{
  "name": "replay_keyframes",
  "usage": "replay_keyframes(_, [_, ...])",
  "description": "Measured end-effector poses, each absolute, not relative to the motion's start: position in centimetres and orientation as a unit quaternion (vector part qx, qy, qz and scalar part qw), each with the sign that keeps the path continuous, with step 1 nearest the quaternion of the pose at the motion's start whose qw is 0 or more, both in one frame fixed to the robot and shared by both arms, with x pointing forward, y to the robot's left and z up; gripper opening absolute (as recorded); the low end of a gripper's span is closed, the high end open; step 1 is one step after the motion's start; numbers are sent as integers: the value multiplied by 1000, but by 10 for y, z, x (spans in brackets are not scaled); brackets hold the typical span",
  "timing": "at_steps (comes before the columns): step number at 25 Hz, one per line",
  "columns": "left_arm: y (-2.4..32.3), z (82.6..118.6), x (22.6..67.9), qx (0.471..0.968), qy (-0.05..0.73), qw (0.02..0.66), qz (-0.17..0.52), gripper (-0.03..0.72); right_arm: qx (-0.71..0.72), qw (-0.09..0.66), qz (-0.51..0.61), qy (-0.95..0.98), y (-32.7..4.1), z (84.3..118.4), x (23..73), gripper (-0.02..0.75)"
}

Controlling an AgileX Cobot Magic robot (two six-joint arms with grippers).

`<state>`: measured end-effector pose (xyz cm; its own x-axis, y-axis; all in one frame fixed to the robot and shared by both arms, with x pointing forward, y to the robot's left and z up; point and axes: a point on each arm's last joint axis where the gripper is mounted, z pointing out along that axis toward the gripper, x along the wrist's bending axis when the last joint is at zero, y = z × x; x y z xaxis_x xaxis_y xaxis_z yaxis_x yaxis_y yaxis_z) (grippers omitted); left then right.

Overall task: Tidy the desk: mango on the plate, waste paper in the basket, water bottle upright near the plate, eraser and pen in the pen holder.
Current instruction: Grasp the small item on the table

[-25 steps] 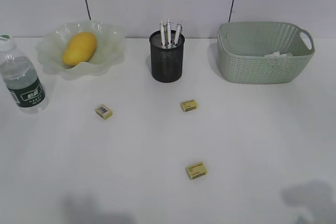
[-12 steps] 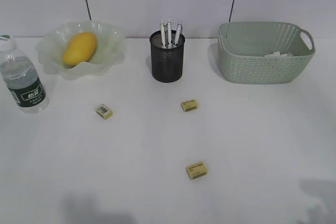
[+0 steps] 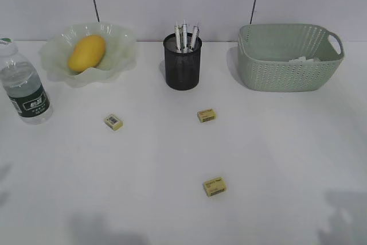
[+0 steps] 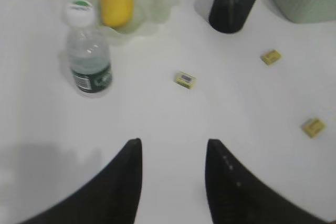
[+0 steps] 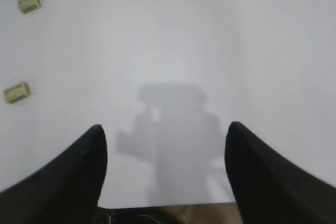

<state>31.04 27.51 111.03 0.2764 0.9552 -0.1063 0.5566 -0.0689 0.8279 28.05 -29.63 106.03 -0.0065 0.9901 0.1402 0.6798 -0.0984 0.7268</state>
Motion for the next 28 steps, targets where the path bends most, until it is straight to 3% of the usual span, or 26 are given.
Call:
replay_keyframes(6, [259, 1117, 365, 714, 556, 391, 168, 309, 656, 252, 340, 624, -297, 1063, 283, 554])
replay_keyframes(14, [219, 1103, 432, 783, 527, 322, 71, 327, 627, 268, 332, 651, -297, 1063, 284, 554])
replay_keyframes(20, [183, 1082, 474, 837, 485, 250, 46, 422, 614, 255, 339, 666, -293, 1063, 283, 549])
replay_keyframes(25, [165, 1057, 511, 861, 474, 183, 22, 575, 611, 253, 340, 669, -292, 1063, 282, 526])
replay_keyframes(28, [157, 1038, 532, 870, 473, 141, 4, 605, 611, 253, 340, 669, -292, 1063, 282, 519])
